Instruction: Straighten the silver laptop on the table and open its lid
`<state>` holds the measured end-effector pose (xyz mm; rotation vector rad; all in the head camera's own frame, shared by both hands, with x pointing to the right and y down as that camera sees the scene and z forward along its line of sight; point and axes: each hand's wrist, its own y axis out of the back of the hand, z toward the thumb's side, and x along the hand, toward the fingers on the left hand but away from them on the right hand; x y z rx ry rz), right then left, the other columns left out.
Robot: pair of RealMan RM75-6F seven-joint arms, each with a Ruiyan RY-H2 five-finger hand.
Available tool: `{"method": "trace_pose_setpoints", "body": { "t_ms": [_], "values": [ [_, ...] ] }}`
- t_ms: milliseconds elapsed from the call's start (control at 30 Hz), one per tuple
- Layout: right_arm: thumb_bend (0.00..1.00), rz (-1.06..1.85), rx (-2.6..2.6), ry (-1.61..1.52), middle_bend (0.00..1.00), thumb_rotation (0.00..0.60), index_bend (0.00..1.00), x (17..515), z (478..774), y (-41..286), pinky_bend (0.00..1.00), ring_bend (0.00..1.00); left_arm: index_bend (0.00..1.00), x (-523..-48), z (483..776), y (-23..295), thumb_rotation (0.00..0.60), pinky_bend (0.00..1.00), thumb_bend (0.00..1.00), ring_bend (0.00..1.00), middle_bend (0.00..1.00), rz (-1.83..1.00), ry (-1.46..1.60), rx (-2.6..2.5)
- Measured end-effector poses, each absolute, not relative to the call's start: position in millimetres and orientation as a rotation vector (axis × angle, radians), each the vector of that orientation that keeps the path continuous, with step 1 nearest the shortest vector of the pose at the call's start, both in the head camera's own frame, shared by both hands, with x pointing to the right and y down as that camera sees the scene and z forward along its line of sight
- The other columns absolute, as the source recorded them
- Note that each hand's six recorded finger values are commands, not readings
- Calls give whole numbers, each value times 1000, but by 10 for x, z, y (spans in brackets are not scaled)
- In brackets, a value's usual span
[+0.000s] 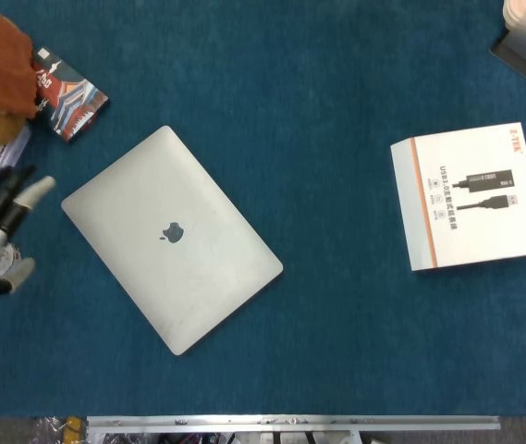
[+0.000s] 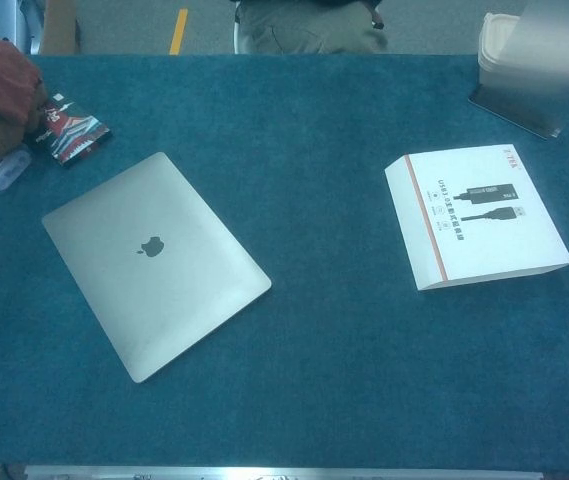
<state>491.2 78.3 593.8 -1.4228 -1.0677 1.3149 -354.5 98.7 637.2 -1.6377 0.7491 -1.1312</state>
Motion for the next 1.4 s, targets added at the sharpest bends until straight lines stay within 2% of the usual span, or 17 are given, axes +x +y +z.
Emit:
{"method": "trace_pose_setpoints", "body": {
  "t_ms": [367, 667, 933, 1400],
  "values": [
    [258, 1314, -1439, -1069, 192, 600, 16, 4916, 5979, 752, 74, 88, 0, -3092, 6783, 1093, 595, 16, 248, 0, 0, -1062, 502, -1703],
    [258, 1307, -1445, -1080, 192, 600, 16, 4945, 5962, 741, 74, 88, 0, -2877, 7113, 1168, 432, 0, 247, 0, 0, -1013, 431, -1718],
    [257, 1294, -1455, -1094, 192, 600, 16, 4948, 5920, 737, 74, 88, 0, -2895, 7236, 1221, 375, 0, 242, 0, 0, -1034, 467, -1714],
    [256, 1262, -1469, -1101, 191, 600, 16, 4863, 5863, 722, 74, 88, 0, -2918, 7438, 1280, 370, 0, 228, 0, 0, -1024, 508, -1710]
  ]
}}
